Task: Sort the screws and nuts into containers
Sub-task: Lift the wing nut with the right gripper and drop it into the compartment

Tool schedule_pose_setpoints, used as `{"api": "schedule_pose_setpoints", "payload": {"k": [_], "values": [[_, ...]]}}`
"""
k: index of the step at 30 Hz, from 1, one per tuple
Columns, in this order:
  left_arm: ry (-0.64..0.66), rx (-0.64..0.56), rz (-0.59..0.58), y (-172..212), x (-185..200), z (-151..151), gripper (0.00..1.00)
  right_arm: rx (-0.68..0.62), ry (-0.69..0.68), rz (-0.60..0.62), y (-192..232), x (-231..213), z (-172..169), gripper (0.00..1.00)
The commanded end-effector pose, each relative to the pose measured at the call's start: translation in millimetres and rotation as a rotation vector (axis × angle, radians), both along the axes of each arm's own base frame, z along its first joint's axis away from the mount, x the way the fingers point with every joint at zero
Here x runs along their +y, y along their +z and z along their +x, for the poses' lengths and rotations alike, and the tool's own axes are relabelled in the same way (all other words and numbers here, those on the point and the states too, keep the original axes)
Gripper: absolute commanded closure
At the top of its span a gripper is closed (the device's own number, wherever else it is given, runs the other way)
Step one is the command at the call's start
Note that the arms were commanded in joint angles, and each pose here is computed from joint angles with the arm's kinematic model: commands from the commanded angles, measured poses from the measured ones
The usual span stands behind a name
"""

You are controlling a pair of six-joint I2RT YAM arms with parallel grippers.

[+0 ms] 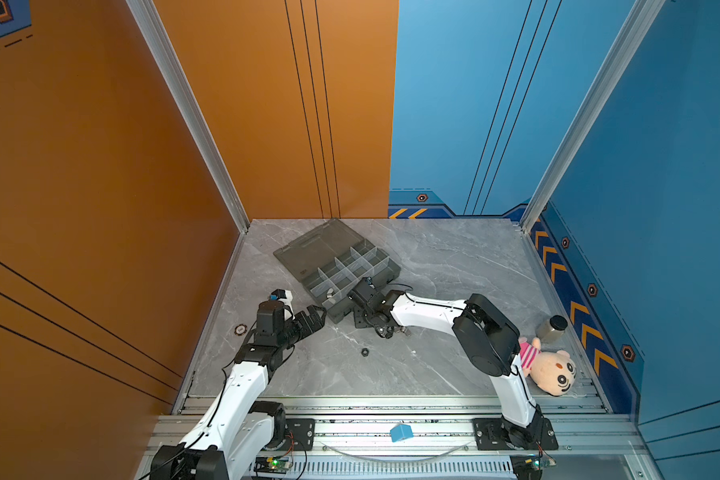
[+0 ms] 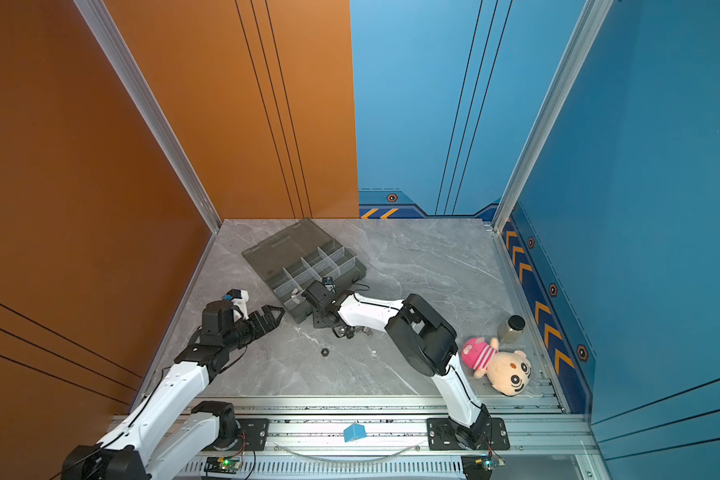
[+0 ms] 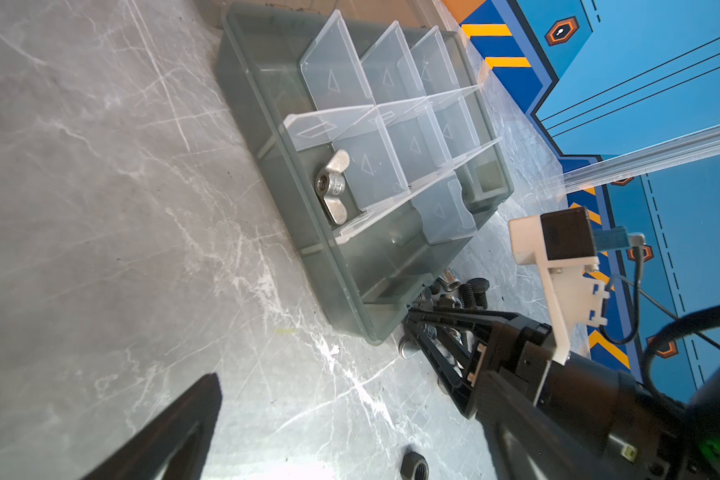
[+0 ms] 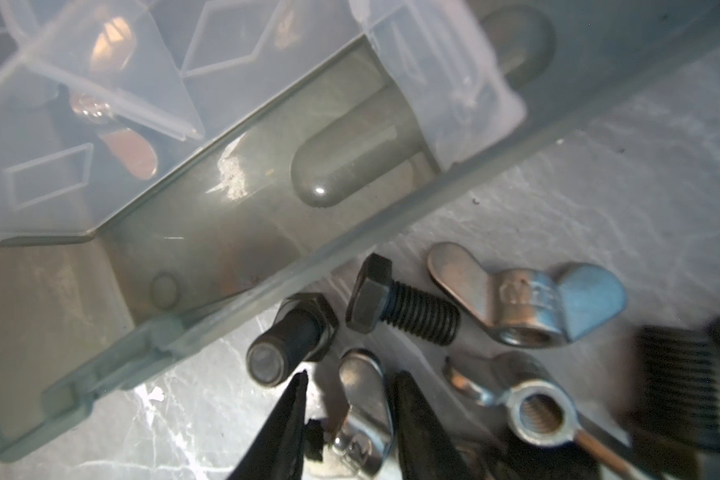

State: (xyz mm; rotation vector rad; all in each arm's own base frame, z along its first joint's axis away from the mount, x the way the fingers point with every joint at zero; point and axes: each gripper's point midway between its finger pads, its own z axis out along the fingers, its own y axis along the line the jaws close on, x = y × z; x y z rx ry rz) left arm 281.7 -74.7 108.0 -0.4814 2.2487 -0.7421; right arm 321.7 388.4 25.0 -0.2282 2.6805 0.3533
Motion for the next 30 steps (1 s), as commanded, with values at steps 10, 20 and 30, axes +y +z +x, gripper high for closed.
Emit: {"api": "schedule_pose_setpoints", "payload": {"k": [10, 20, 30], "values": [[-0.025, -0.004, 0.006, -4, -3, -2, 0.02, 0.175, -0.011, -0.187, -57, -44, -41, 0.77], [-0.026, -0.005, 0.002, -2, -4, -2, 0.02, 0.151, 0.029, -0.135, -47, -38, -37, 0.92], [-0.033, -0.010, -0.012, 1, -6, -2, 0.02, -0.067, 0.201, -0.028, 30, -18, -18, 1.00]]}}
